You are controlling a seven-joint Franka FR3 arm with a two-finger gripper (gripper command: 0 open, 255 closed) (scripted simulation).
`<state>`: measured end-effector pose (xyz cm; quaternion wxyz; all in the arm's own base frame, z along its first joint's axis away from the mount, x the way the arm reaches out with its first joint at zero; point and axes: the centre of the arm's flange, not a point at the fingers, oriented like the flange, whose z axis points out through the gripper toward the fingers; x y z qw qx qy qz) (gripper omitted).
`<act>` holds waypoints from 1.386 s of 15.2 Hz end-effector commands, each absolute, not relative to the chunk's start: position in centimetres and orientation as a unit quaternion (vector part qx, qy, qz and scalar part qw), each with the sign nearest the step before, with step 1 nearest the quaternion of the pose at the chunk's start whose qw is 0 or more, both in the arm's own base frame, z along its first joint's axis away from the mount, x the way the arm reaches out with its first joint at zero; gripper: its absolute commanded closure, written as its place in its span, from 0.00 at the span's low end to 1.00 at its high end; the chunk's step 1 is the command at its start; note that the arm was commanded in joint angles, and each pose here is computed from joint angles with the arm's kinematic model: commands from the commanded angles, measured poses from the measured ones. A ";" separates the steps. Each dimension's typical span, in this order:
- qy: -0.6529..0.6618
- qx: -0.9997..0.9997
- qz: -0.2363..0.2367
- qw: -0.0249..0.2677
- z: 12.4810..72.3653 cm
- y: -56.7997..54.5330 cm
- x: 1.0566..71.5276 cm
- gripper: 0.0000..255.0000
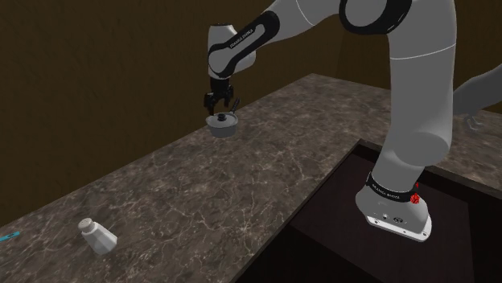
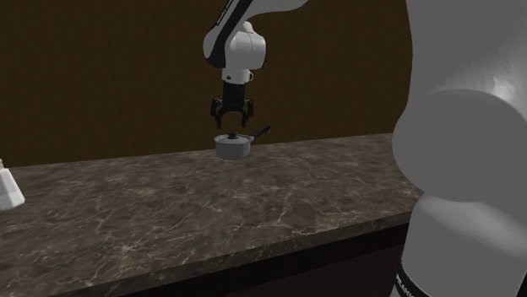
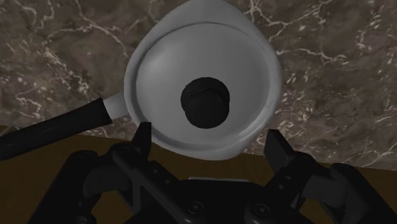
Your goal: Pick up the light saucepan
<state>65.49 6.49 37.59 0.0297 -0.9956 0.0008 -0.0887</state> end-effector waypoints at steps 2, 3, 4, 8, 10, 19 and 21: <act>0.001 -0.996 -0.089 0.030 36.7 6.4 65.6 0.00; 0.001 -0.996 -0.089 0.030 36.8 6.4 65.5 1.00; 0.001 -0.996 -0.089 0.030 36.7 6.3 65.5 1.00; 0.001 -0.996 -0.089 0.030 36.7 6.3 65.5 1.00; 0.001 -0.996 -0.089 0.030 36.7 6.4 65.5 1.00; 0.001 -0.996 -0.089 0.030 40.4 6.4 65.6 1.00; 0.001 -0.996 -0.089 0.030 41.5 6.4 65.6 1.00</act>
